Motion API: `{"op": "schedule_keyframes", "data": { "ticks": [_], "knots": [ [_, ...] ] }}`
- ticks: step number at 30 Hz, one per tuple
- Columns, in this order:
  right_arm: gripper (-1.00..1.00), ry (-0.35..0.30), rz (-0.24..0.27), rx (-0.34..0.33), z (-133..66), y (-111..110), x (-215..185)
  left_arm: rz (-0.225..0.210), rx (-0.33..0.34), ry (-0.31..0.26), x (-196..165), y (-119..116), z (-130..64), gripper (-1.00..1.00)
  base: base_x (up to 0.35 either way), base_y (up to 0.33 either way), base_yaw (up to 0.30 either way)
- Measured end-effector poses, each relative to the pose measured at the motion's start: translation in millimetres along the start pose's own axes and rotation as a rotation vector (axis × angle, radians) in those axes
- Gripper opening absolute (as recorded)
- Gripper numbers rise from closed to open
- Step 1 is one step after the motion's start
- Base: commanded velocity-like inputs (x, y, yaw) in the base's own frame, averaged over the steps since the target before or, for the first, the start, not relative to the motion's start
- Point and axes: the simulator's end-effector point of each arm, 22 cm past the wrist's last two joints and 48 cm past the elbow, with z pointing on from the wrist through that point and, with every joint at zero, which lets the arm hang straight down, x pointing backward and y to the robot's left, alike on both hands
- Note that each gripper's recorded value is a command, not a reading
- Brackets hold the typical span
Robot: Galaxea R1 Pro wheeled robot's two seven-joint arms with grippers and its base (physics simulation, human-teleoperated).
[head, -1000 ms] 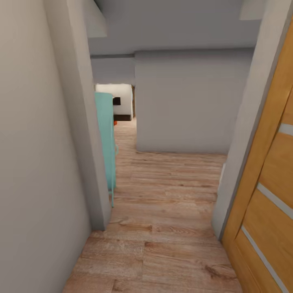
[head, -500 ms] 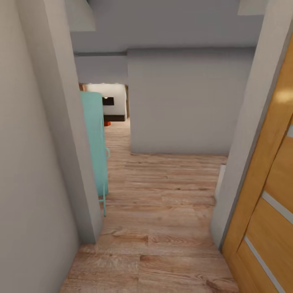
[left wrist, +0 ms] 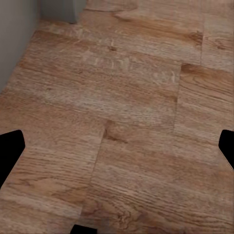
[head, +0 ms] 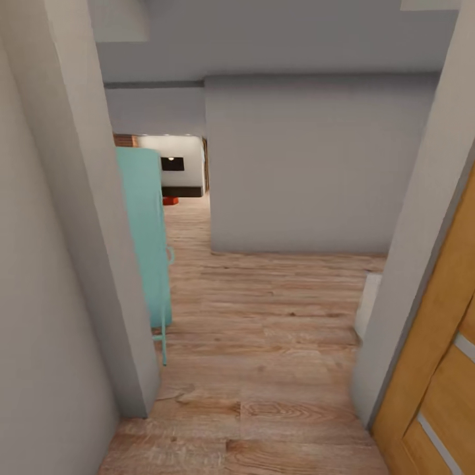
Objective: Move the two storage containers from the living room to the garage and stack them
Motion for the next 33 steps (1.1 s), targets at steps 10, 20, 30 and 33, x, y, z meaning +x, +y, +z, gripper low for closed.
{"op": "schedule_keyframes", "data": {
  "ticks": [10, 20, 30, 33],
  "knots": [
    [1.00, 0.015, -0.002, 0.011, 3.4, -6.2, 1.0, 0.000, 0.000, 0.000, 0.0, 0.0, 0.0, 1.00, 0.326, 0.000, 0.000],
    [1.00, 0.085, 0.045, 0.165, 16.9, -52.4, 4.7, -0.001, 0.004, 0.002, 0.7, -2.5, -0.3, 1.00, 0.326, 0.000, 0.000],
    [1.00, 0.082, 0.054, 0.188, 16.3, -57.5, 4.3, 0.009, 0.012, 0.046, 3.0, -4.3, 7.2, 1.00, 0.326, 0.000, 0.000],
    [1.00, 0.082, 0.051, 0.186, 16.4, -57.0, 4.2, 0.008, 0.011, 0.054, 1.8, -4.6, 10.0, 1.00, 0.326, 0.000, 0.000]
  ]
}}
